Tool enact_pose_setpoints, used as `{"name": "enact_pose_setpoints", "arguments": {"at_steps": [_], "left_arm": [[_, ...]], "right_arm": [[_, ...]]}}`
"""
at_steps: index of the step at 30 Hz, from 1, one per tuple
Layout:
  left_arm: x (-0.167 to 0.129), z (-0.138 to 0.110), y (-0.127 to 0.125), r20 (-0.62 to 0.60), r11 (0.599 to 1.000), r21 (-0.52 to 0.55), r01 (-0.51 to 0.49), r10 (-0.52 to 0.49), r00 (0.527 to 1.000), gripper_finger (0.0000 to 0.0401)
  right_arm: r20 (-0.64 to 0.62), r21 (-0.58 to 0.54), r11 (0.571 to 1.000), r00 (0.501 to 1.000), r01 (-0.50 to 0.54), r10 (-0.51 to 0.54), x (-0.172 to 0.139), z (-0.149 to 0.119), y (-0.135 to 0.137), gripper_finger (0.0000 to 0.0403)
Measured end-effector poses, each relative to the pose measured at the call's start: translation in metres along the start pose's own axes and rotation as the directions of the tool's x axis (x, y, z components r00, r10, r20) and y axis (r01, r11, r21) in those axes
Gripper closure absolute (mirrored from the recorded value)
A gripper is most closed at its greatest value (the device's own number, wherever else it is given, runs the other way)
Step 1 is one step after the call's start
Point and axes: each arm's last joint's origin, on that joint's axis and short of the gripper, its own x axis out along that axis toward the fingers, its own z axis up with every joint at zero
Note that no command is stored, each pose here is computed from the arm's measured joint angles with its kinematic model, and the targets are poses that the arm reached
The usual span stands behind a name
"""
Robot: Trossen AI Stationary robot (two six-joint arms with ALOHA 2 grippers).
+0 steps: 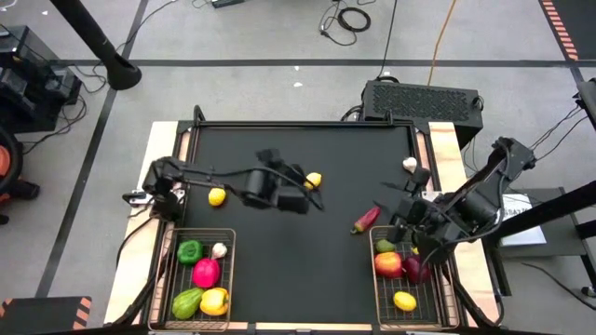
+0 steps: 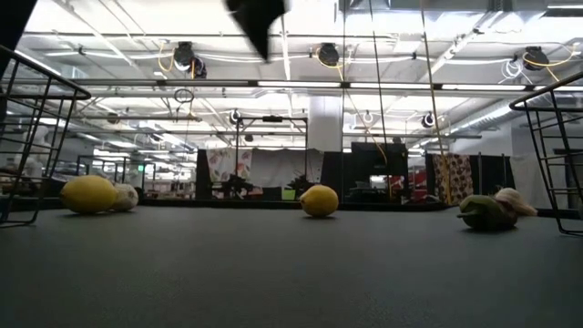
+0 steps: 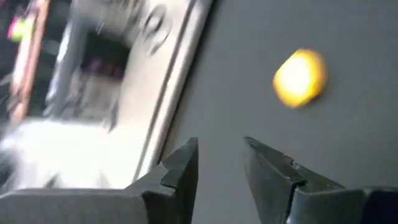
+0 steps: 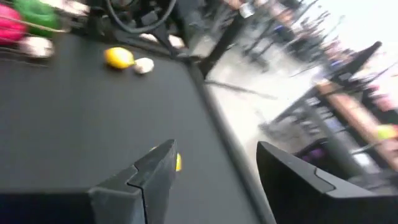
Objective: Sort produce into baskets
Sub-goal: Put the left garlic into the left gold wire basket
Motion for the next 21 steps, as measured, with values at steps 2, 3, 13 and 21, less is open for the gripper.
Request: {"name": "enact_pose_setpoints", "arguments": {"at_steps": [2,3,13,21], "left_arm": [[0.005,-0.012,0.019,-0.093,0.998,-0.019,-0.053,0.051,0.994,0.0269],[0.009,-0.017,0.026,-0.125,0.997,-0.037,-0.073,0.068,0.990,0.0269],[0.043,-0.079,0.044,-0.372,0.994,-0.103,-0.032,-0.009,0.928,0.0269],[0.020,-0.147,0.075,-0.298,0.973,-0.226,0.045,-0.113,0.948,0.0269]], "right_arm": [[0.019,-0.040,0.997,0.998,0.062,-0.062,0.004,-0.004,0.001,0.0190],[0.018,-0.056,0.995,0.997,0.082,-0.081,0.006,-0.006,0.001,0.0190],[-0.039,-0.044,0.990,0.990,0.131,-0.133,0.022,-0.014,-0.001,0.0190],[-0.103,0.044,0.996,0.992,0.072,-0.067,0.035,-0.010,-0.002,0.0190]]}}
